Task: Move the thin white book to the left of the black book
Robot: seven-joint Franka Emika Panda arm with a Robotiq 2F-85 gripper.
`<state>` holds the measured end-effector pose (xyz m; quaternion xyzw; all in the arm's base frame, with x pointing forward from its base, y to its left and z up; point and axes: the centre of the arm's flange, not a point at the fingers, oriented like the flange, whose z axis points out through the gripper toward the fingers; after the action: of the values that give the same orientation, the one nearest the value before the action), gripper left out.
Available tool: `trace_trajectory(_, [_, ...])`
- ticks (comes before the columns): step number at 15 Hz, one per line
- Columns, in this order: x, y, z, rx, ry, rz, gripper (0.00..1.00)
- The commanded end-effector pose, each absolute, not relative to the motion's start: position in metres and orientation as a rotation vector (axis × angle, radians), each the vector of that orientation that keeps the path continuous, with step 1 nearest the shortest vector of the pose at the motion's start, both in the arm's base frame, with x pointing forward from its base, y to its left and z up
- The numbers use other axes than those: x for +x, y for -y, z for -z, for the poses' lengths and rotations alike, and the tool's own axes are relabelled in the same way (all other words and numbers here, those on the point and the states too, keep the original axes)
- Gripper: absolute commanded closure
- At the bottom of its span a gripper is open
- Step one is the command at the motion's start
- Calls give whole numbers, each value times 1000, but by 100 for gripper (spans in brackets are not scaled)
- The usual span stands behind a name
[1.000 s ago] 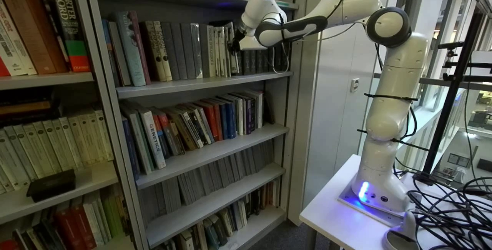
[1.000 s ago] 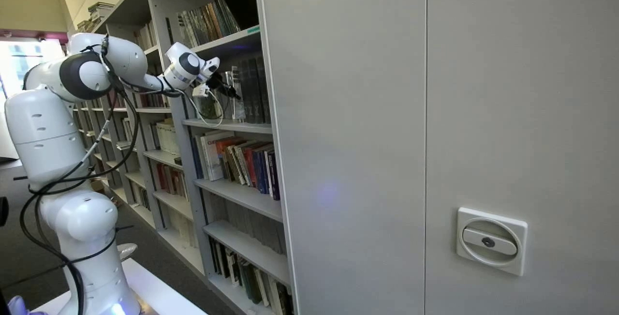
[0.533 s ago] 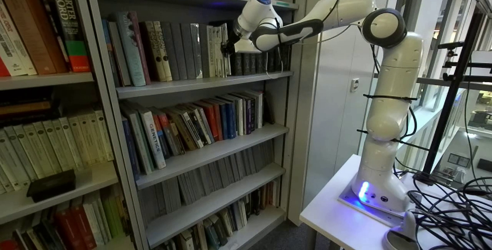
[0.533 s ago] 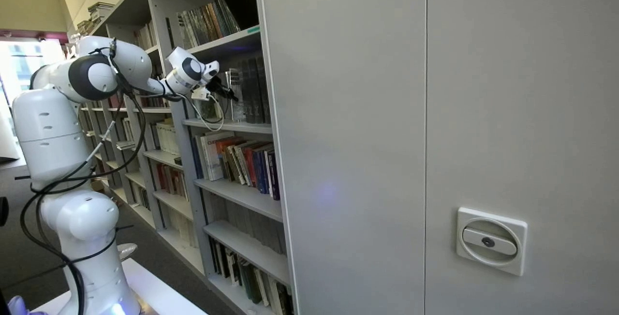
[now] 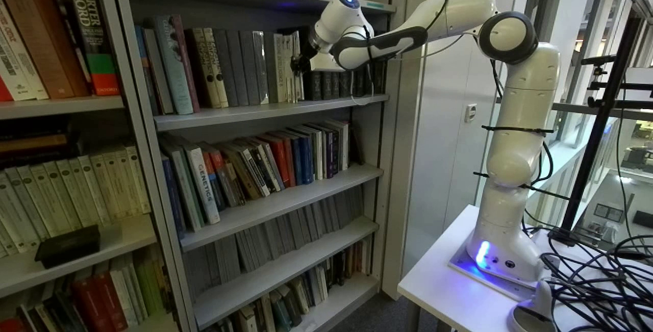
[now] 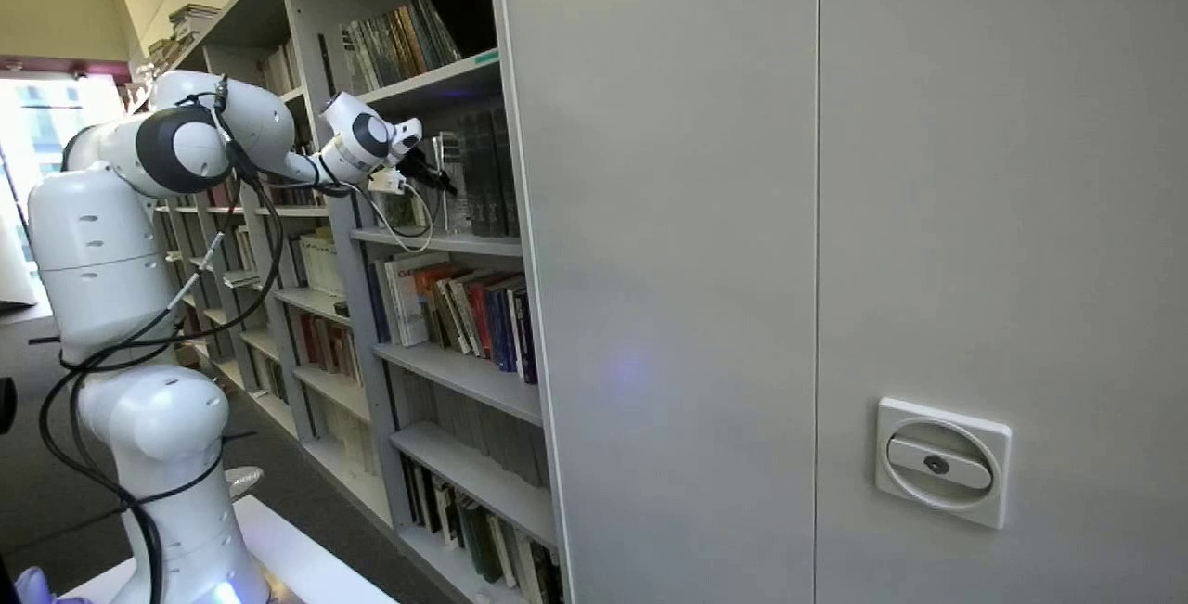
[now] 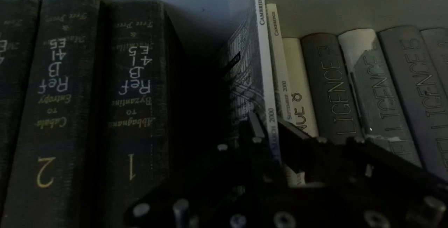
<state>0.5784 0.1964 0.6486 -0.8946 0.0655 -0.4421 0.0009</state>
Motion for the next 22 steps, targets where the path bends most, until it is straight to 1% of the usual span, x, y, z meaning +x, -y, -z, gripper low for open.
trace_trajectory(1, [595,-199,-656,-2784,-126,1459,97])
trace_trajectory(10, [630,-199,-656,-2792,-129,1453,97])
trace_trajectory(16, [625,-199,-651,-2800,-125,1443,97])
trace_trajectory(18, [624,-197,-651,-2801,-120,1441,62])
trace_trajectory(19, [623,-198,-652,-2799,-116,1440,56])
trace_trajectory(20, [623,-197,-651,-2798,-112,1440,48])
trace_trajectory(22, [625,-194,-651,-2805,-106,1440,34])
